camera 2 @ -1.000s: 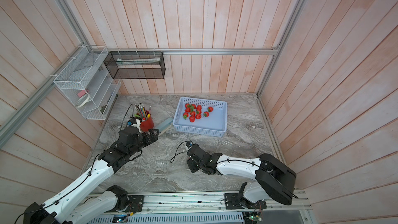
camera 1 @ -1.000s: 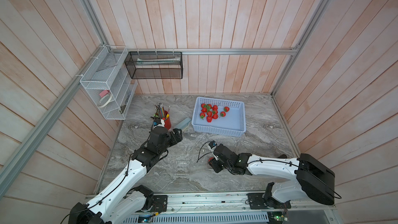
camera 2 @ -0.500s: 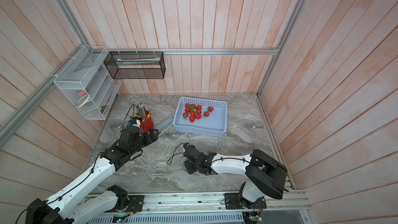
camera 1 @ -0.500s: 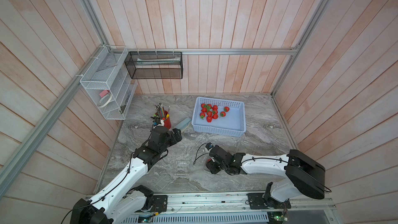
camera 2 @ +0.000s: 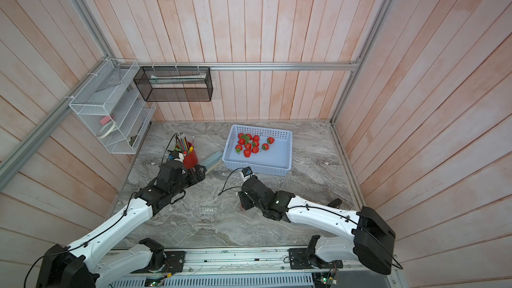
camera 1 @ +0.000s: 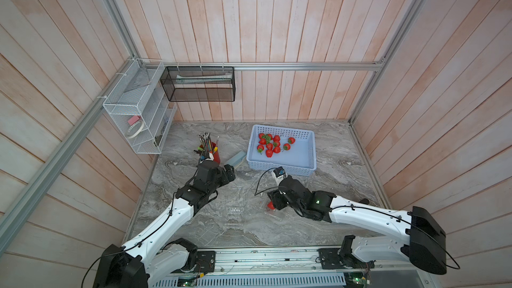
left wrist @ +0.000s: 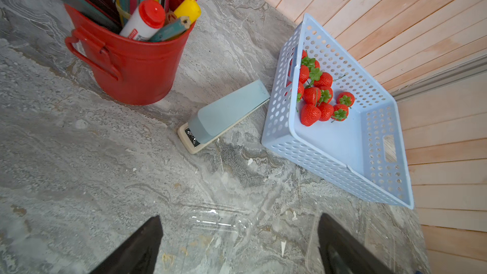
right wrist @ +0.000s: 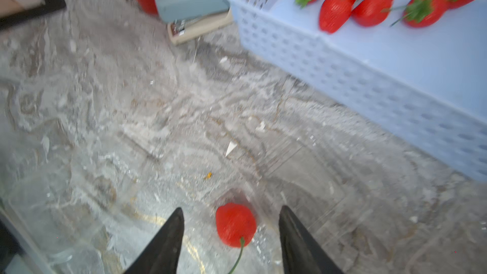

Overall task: Pack strawberries into containers
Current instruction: Place the strawberry in the packing box, then pick up the strawberry from the basket.

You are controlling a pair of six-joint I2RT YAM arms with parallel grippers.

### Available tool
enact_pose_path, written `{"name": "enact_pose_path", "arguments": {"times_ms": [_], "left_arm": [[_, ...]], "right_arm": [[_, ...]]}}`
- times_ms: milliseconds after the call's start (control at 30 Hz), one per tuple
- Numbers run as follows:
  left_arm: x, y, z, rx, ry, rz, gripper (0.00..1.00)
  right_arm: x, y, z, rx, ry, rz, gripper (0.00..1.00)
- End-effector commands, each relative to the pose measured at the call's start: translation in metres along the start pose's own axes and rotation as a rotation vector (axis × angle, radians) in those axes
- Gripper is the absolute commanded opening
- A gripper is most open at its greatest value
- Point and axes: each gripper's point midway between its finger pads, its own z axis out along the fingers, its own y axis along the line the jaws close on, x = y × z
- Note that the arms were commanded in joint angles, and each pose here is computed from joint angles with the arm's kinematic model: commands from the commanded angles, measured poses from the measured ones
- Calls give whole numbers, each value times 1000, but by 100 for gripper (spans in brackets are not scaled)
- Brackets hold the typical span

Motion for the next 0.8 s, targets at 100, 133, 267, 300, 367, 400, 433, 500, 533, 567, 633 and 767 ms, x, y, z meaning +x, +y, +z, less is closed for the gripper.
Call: {"name": "enact_pose_path", "arguments": {"times_ms": [100, 133, 267, 300, 367, 400, 433, 500, 533, 567, 633, 767], "left_arm": [[-4, -28, 22, 49, 12, 115, 94], [-4, -32, 26, 53, 18, 127, 94], [-3, -44, 44, 74, 44, 155, 94], [-2, -46, 48, 77, 47, 162, 94], [-5, -52, 55, 85, 48, 173, 94], [-6, -53, 58, 84, 48, 179, 94], [-7, -55, 62, 84, 48, 184, 94], [-9, -57, 68, 81, 49, 195, 94], [-11, -59, 72, 78, 47, 201, 94], [-11, -60, 75, 78, 48, 205, 94], [-13, -63, 82, 79, 48, 211, 94], [-15, -67, 93, 81, 54, 217, 94]], "right_arm": [[-90, -80, 1, 112, -192, 178, 58], [-100, -93, 4, 129, -208, 198, 58], [-123, -140, 31, 191, -197, 231, 58], [-126, -150, 38, 208, -186, 237, 58], [-130, -171, 57, 239, -153, 257, 58], [-130, -181, 66, 251, -137, 267, 58], [-131, -189, 75, 255, -126, 281, 58], [-130, -203, 94, 257, -89, 302, 58], [-130, -210, 104, 266, -75, 310, 58], [-129, -216, 114, 276, -59, 311, 57], [-128, -225, 131, 286, -41, 315, 58], [-128, -233, 168, 260, 11, 314, 57]]}}
